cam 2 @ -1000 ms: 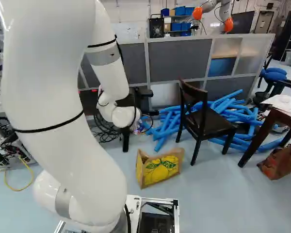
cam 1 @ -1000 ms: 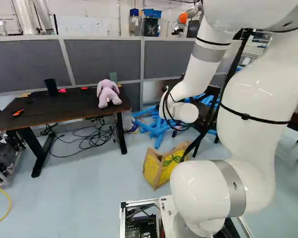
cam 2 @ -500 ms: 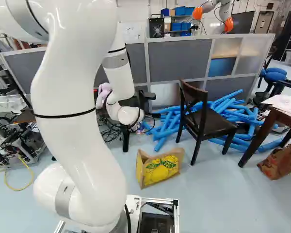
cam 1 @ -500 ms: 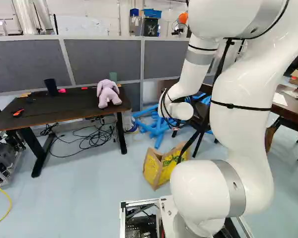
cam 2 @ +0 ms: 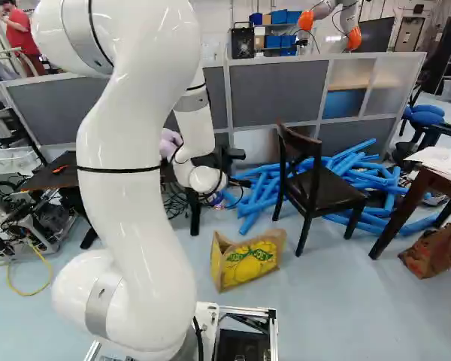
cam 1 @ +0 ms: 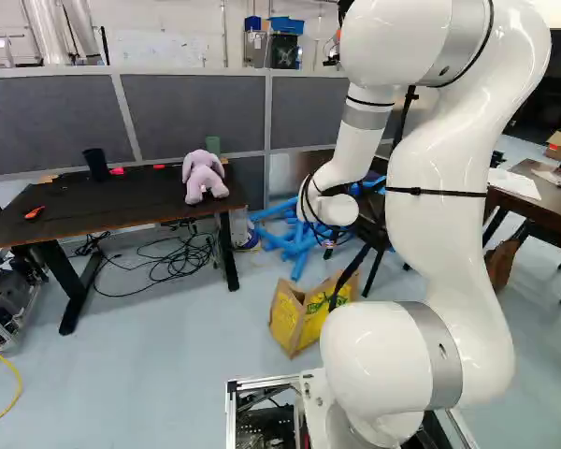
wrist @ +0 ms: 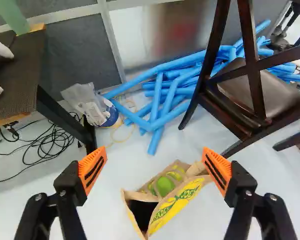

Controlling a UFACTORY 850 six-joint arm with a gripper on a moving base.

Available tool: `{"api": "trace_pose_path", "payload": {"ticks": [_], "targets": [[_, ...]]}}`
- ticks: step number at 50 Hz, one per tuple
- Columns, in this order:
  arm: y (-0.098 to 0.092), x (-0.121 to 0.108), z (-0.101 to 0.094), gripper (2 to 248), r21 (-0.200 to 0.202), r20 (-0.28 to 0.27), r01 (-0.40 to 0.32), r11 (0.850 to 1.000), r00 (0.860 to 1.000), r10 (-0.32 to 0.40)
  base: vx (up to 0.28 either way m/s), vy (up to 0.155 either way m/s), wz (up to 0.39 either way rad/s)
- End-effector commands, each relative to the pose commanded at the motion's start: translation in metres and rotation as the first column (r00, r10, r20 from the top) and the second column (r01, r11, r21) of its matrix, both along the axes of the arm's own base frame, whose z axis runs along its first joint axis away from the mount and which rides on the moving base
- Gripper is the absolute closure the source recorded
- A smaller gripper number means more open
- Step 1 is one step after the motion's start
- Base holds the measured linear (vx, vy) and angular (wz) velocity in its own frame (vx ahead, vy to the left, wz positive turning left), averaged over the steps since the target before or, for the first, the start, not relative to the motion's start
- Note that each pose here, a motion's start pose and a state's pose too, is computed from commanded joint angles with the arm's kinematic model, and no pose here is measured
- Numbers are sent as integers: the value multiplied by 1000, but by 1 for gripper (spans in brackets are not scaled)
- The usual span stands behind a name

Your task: Pick up the bag on the ground and place it on the table

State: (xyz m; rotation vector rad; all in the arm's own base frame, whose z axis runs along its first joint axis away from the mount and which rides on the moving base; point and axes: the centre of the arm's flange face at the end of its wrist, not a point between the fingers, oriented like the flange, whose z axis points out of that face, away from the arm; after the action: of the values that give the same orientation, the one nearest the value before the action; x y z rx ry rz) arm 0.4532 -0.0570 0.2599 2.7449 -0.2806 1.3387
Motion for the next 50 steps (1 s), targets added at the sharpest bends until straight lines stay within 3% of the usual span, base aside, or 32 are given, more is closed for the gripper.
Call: {"api": "trace_pose_path", "payload": {"ticks": [50], "targets": [[-28,29,-69,3,25,-137,96,995,986,-92,0,0,0]]}}
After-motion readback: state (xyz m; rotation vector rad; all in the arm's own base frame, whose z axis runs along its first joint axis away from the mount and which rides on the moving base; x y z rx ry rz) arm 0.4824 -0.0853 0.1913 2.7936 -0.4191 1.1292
